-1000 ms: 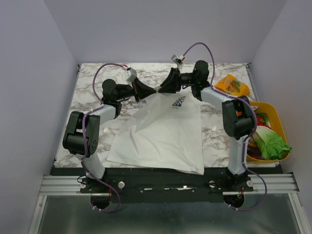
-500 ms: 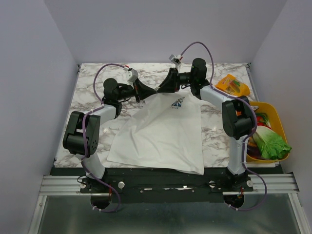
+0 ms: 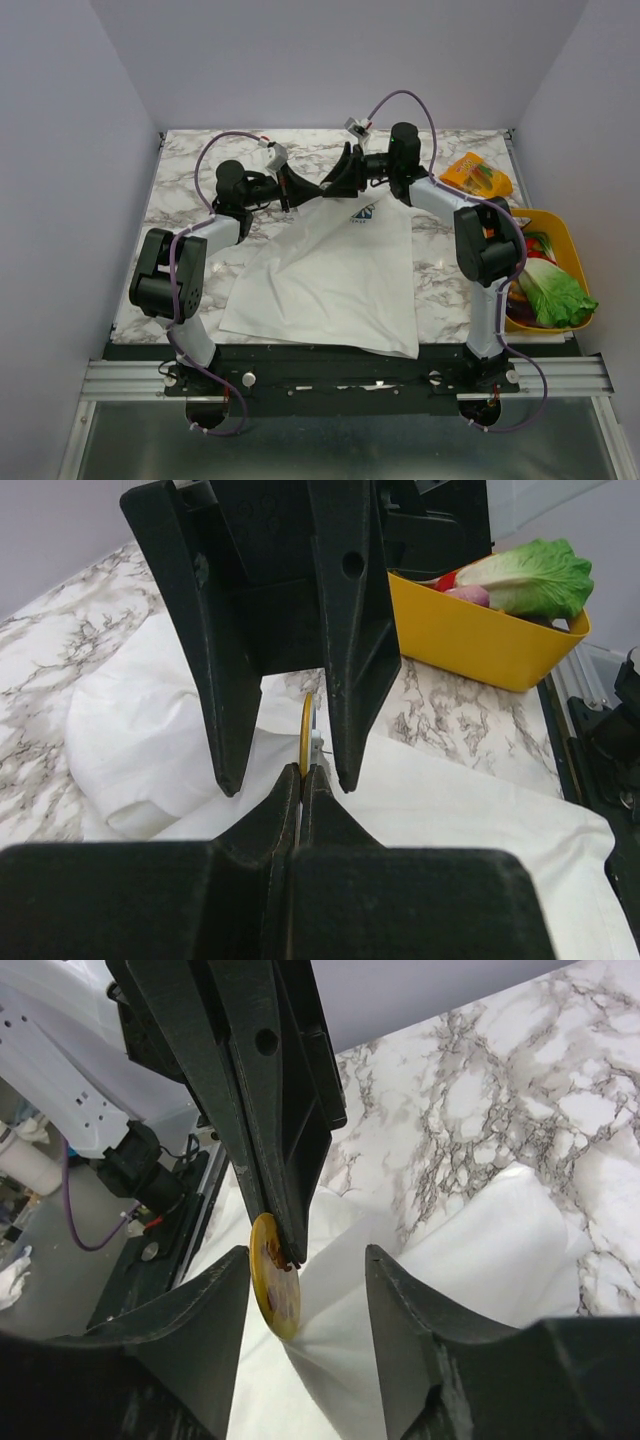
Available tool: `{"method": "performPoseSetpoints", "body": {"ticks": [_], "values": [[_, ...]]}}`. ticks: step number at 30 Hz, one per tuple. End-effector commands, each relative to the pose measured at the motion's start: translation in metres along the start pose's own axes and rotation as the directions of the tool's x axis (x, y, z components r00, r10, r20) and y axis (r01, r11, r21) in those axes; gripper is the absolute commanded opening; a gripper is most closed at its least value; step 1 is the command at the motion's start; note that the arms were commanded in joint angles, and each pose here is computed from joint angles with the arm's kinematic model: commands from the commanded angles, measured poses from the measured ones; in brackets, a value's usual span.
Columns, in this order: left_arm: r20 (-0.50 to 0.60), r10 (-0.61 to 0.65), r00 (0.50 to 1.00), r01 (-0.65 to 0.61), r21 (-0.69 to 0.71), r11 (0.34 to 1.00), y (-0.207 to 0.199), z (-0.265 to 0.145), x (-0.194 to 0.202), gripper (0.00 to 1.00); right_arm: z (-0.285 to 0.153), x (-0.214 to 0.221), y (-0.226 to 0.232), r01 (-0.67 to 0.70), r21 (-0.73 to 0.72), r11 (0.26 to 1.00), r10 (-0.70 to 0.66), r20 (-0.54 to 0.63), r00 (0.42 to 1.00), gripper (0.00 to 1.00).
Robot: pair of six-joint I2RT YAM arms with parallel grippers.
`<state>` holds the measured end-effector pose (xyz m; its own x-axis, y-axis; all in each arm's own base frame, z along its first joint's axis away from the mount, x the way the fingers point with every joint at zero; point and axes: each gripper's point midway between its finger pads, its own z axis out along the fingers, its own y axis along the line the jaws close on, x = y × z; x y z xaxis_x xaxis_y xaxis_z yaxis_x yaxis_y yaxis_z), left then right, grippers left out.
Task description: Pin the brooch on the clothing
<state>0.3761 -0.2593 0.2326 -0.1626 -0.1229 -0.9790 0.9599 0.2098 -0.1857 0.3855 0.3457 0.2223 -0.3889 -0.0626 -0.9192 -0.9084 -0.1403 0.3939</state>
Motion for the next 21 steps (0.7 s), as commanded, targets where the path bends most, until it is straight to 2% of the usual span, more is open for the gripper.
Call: {"method": "performPoseSetpoints", "body": {"ticks": [1, 11, 14, 18, 21], "values": [[0.010, 0.071, 0.997, -0.071, 0.008, 0.997, -0.008, 0.002, -0.016, 0.00, 0.000, 0.002, 0.016, 0.043, -0.035, 0.998, -0.043, -0.014, 0.999, 0.60], [-0.007, 0.080, 0.997, -0.081, -0.023, 0.996, -0.003, 0.001, -0.014, 0.00, -0.014, -0.002, 0.023, 0.067, -0.024, 0.997, -0.068, -0.008, 0.998, 0.66], [-0.009, 0.076, 0.997, -0.077, -0.023, 0.997, -0.003, 0.001, -0.013, 0.00, -0.016, -0.003, 0.021, 0.054, -0.020, 0.998, -0.054, -0.005, 0.999, 0.63], [-0.009, 0.082, 0.997, -0.083, -0.023, 0.996, -0.003, 0.001, -0.014, 0.00, -0.016, -0.002, 0.020, 0.045, -0.024, 0.999, -0.045, -0.001, 0.999, 0.53], [-0.010, 0.084, 0.996, -0.085, -0.028, 0.996, -0.002, 0.001, -0.014, 0.00, -0.017, 0.000, 0.020, 0.041, -0.030, 0.999, -0.041, -0.002, 0.999, 0.52]]}}
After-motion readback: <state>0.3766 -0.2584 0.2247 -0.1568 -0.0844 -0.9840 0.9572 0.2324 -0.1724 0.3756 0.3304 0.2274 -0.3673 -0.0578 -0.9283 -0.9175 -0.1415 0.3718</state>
